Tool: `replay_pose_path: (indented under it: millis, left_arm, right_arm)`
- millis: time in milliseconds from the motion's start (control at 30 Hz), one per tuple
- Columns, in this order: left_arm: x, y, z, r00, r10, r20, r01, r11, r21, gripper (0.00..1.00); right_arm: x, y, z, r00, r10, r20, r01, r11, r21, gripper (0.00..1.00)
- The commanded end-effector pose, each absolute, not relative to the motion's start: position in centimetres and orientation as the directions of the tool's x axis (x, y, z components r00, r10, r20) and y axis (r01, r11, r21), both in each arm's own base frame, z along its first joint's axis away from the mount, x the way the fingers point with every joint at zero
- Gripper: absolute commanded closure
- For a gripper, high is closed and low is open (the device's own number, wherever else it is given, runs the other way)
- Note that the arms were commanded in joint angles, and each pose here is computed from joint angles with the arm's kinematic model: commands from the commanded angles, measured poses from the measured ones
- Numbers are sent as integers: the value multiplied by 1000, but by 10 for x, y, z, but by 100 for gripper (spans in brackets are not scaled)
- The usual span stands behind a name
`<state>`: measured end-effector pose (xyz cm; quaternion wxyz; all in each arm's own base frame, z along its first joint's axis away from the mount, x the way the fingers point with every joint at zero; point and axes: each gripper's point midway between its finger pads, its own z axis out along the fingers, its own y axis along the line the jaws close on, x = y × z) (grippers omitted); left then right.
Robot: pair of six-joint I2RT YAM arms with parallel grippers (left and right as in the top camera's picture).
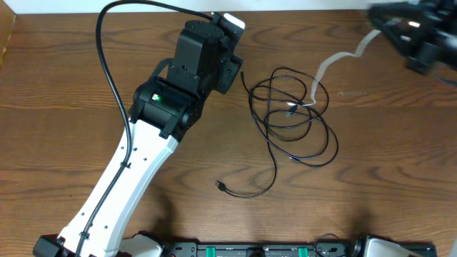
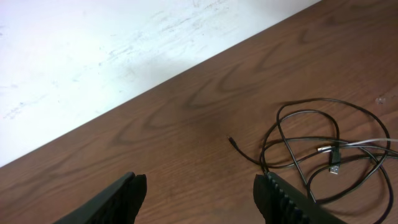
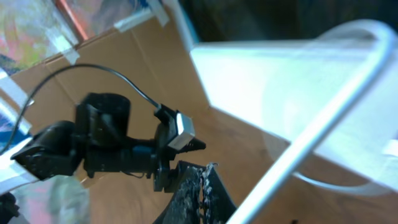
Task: Untangle cables
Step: 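Pull the white cable out of the pile toward the upper right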
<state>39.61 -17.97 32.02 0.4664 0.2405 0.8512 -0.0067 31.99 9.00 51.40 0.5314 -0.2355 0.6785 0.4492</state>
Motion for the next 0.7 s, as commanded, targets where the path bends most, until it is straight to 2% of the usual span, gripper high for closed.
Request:
replay_pose_path:
  millis: [0, 200, 467, 667]
  left_arm:
    - [393, -176, 331, -435, 383, -815, 401, 893, 205, 39]
    - [392, -176, 331, -438, 385, -813, 403, 892, 205, 39]
    - [392, -175, 330, -441, 386, -811, 403, 892, 205, 39]
    - [392, -176, 330, -440, 385, -811, 405, 891, 204, 39]
  right_arm:
    - [301, 69, 524, -343, 186, -921, -793, 469, 390, 99]
    - [281, 30, 548, -329, 209, -921, -780, 489, 390, 99]
    - [271, -31, 575, -257, 271, -928, -647, 665, 374, 99]
    - [265, -67, 575, -231, 319, -919, -549, 738, 394, 99]
